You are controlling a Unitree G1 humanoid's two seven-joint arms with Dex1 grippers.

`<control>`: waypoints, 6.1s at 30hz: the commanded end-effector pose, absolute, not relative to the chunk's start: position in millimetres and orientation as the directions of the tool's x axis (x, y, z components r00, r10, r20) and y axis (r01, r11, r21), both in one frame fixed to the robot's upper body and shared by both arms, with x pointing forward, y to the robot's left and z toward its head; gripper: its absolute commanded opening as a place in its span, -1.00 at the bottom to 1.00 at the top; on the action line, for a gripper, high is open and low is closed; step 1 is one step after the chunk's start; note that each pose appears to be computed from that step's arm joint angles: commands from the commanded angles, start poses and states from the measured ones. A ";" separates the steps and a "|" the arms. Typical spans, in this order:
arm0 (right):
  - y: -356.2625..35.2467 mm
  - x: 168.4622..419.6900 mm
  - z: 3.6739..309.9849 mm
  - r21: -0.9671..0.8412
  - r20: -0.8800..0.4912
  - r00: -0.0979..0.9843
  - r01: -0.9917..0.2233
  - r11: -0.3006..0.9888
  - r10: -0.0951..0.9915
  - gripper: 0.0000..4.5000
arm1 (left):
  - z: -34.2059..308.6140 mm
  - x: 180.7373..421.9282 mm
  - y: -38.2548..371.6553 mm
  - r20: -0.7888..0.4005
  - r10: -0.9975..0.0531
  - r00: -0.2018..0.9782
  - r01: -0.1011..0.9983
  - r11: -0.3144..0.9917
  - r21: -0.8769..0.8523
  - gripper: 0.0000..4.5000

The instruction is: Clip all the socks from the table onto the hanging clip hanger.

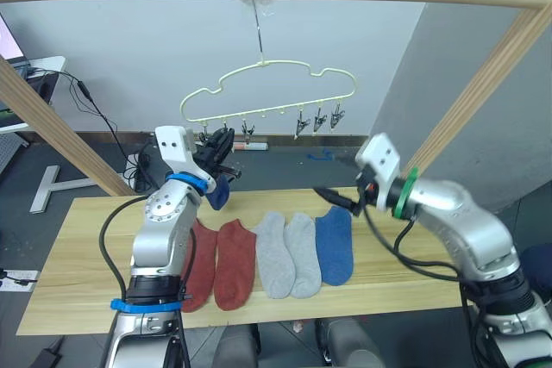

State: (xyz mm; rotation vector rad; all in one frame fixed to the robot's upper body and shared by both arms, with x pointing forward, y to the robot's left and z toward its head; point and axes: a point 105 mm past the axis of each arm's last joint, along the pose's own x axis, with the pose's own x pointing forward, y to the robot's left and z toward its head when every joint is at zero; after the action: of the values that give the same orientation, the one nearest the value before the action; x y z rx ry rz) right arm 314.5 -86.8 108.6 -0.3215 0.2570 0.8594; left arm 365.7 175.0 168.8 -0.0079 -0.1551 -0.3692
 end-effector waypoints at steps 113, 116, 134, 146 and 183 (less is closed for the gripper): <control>29.2 310.0 170.4 -0.882 0.150 0.334 -0.381 0.279 0.930 -0.99 | 239.4 330.5 190.6 0.293 -0.533 0.794 0.512 0.325 -0.795 -0.92; 30.4 311.4 170.1 -0.881 0.152 0.339 -0.380 0.282 0.929 -0.99 | 240.4 330.1 189.8 0.297 -0.537 0.790 0.516 0.319 -0.795 -0.92; 38.3 308.9 174.5 -0.871 0.162 0.301 -0.404 0.279 0.940 -0.99 | 239.1 326.0 184.0 0.288 -0.563 0.775 0.525 0.319 -0.789 -0.92; 39.8 310.1 176.6 -0.860 0.105 0.251 -0.464 0.215 0.962 -0.99 | 237.4 318.3 173.7 0.272 -0.621 0.735 0.558 0.325 -0.764 -0.92; 30.2 322.3 185.7 -0.868 0.125 0.276 -0.434 0.240 0.953 -1.00 | 234.0 315.9 194.9 0.249 -0.576 0.779 0.562 0.463 -0.686 1.00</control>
State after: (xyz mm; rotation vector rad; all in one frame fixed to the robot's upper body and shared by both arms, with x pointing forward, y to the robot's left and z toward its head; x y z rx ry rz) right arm 321.7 31.8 169.8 -0.8650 -0.7236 1.1276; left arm 321.3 187.6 222.0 -0.8769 0.0687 -0.7046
